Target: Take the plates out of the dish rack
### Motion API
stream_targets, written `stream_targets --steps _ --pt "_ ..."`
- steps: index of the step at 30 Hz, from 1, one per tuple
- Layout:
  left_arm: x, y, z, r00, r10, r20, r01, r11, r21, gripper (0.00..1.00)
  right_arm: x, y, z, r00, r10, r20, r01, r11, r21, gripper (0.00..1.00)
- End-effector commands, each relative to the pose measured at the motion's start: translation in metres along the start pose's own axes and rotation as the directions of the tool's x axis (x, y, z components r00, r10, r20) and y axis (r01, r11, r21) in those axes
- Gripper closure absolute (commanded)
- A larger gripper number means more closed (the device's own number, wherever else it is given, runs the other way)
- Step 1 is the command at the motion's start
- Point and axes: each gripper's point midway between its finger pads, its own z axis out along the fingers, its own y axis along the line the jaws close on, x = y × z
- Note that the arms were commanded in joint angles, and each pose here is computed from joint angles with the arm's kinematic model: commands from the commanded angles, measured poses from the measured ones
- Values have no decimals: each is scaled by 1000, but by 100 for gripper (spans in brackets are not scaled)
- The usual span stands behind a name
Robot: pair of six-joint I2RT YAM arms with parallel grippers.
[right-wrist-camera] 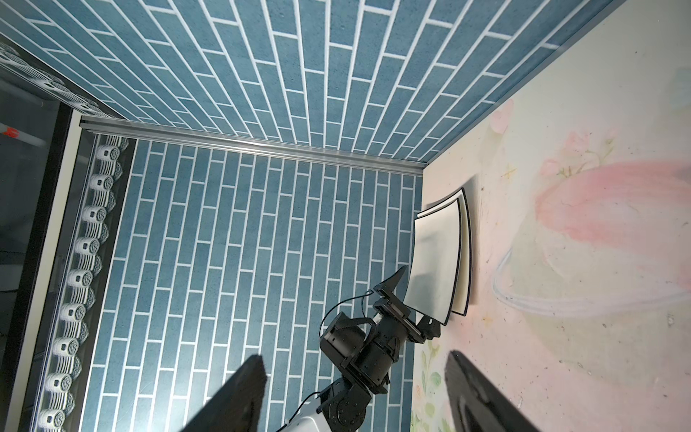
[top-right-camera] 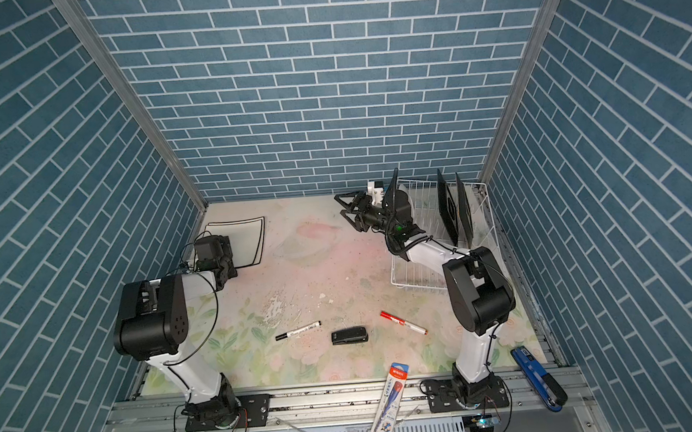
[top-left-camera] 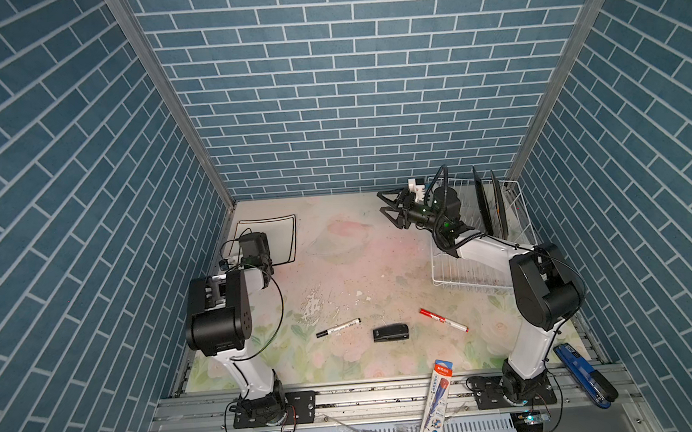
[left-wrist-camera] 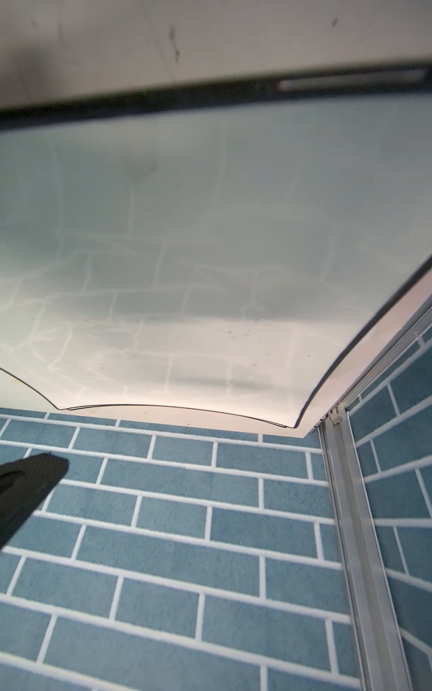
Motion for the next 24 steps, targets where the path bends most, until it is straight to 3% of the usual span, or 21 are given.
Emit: stream_targets --steps 1,24 --pt "11 31 3 998 34 -48 -39 992 -118 0 -1 25 -6 998 -58 11 59 997 -57 23" --pt "4 13 -16 998 58 -21 -60 993 -98 0 0 25 -11 998 -61 18 62 996 -60 23"
